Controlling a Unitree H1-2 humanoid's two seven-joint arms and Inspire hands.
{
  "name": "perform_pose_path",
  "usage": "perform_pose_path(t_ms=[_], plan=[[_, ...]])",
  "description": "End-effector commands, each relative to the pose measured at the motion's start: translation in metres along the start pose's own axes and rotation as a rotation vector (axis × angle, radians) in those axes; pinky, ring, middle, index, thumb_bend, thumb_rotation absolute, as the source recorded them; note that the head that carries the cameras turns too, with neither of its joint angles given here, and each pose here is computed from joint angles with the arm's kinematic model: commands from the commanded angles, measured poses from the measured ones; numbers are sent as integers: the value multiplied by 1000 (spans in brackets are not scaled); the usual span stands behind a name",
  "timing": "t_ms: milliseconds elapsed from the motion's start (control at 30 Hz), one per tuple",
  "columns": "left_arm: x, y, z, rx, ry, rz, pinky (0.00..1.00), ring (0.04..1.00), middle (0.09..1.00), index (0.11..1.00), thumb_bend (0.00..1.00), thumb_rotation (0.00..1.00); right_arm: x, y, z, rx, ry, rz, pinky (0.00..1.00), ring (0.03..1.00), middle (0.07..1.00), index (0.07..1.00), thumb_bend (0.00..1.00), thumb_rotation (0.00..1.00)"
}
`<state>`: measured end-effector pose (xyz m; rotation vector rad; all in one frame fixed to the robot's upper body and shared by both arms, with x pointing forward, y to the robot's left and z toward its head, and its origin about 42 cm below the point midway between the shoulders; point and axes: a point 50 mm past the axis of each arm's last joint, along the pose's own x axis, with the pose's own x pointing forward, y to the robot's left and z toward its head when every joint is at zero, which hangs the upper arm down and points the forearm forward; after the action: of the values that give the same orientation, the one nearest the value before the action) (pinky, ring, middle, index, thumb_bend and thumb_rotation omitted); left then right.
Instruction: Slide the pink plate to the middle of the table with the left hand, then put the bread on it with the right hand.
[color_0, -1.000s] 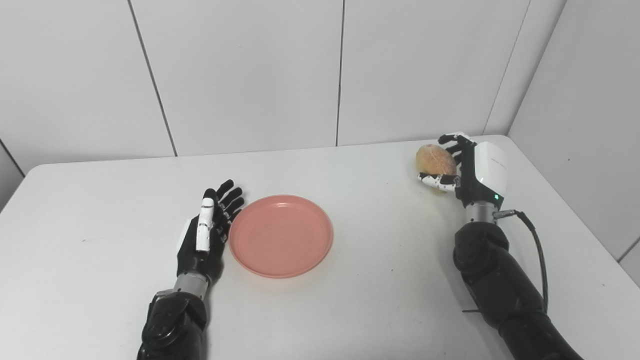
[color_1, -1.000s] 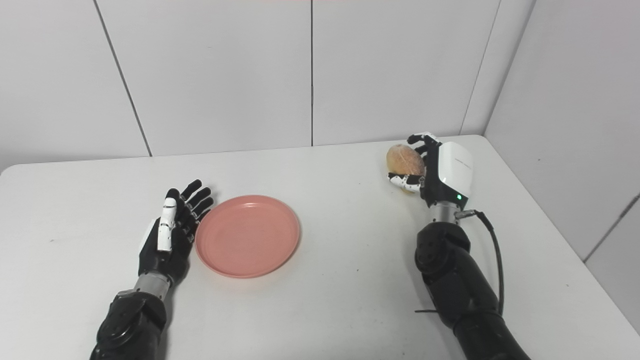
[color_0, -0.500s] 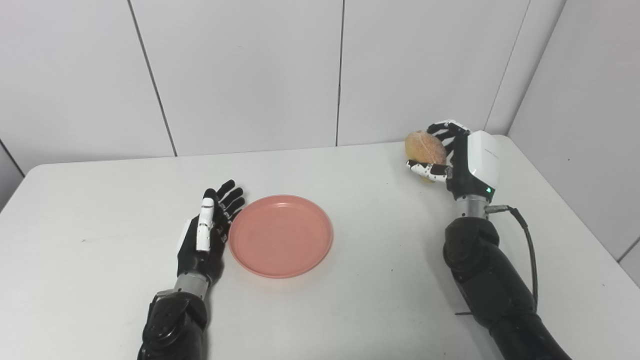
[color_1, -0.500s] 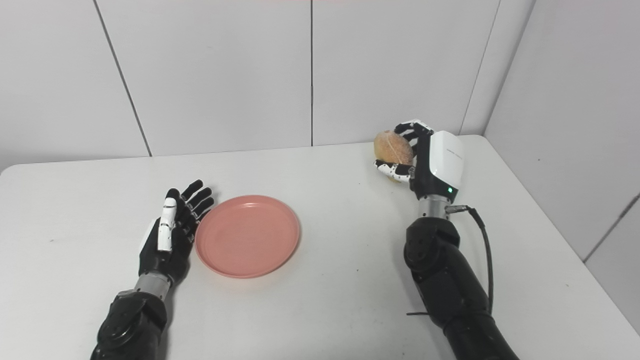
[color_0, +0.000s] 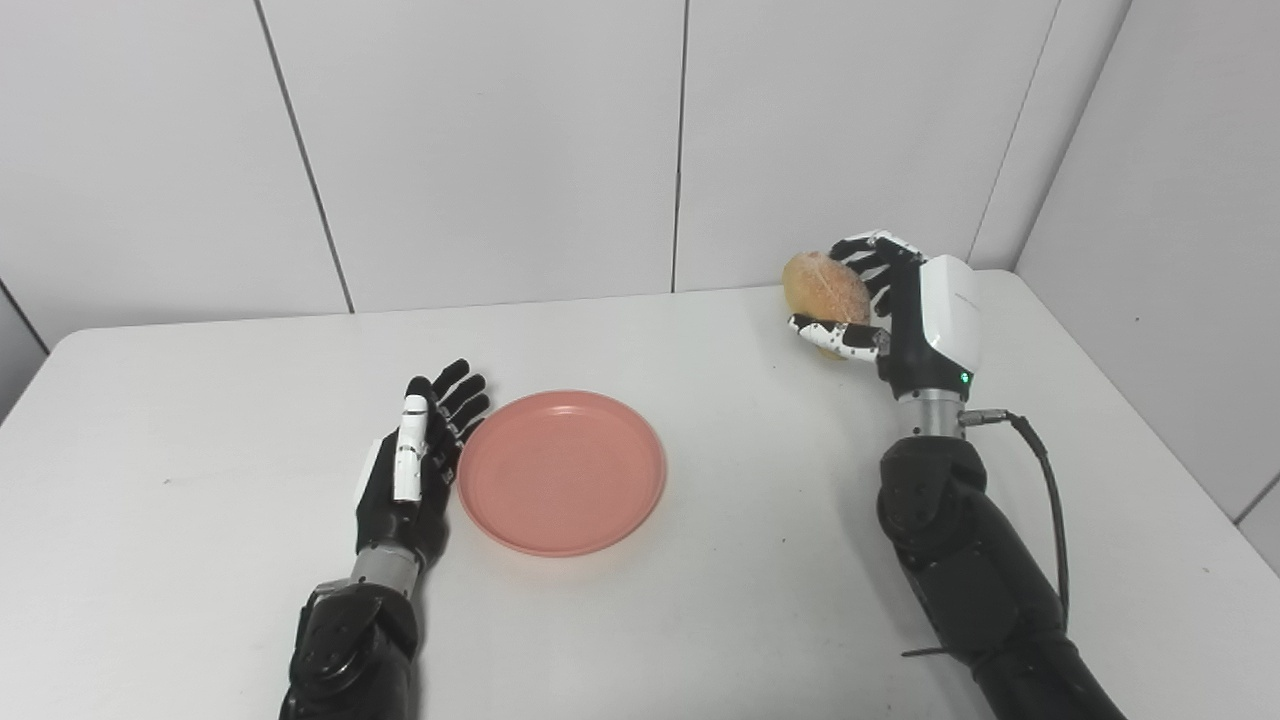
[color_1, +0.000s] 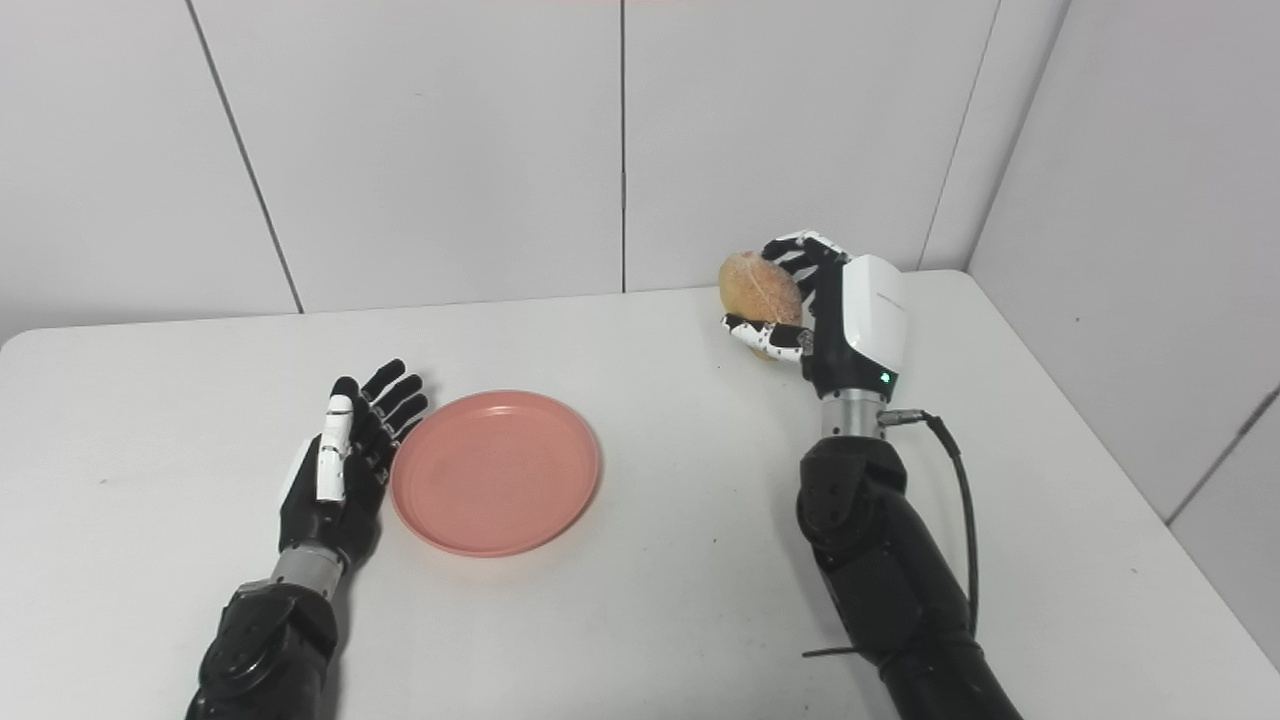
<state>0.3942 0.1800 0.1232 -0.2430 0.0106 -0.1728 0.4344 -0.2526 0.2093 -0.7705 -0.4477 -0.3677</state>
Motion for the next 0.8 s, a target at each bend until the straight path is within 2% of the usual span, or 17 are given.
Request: perform_pose_path(t_ms=[0,200,300,367,467,500,600,767], plan=[[4,-9,3,8,-10,-33,902,901,880,857,450,1000,12,-8,26,48,-116,-19,288,365,441,523,514,0],[3,-16,0,11,-2,-48,919,909,888,868,476,1000,1,0,50,66,-174,59,259,337,416,521,512,0],[4,-22,-1,18,-2,-52,923,910,893,872,460,1000,-7,9,65,117,-215,111,175,232,467,487,519,0],[4,-25,-2,20,2,-49,922,910,893,873,455,1000,-11,15,73,139,-242,144,179,241,470,486,520,0],[4,-27,-2,19,4,-46,920,911,894,876,451,1000,-13,17,77,147,-250,161,215,289,414,517,511,0],[5,-28,-2,19,3,-42,920,911,894,877,450,1000,-16,22,85,148,-258,180,218,294,409,520,511,0],[6,-31,-4,16,-4,-37,915,908,889,874,448,1000,-20,32,101,149,-279,219,198,276,409,518,512,0],[8,-34,-5,26,-19,-27,908,908,891,880,447,1000,-24,49,113,173,-316,312,207,277,404,515,512,0]])
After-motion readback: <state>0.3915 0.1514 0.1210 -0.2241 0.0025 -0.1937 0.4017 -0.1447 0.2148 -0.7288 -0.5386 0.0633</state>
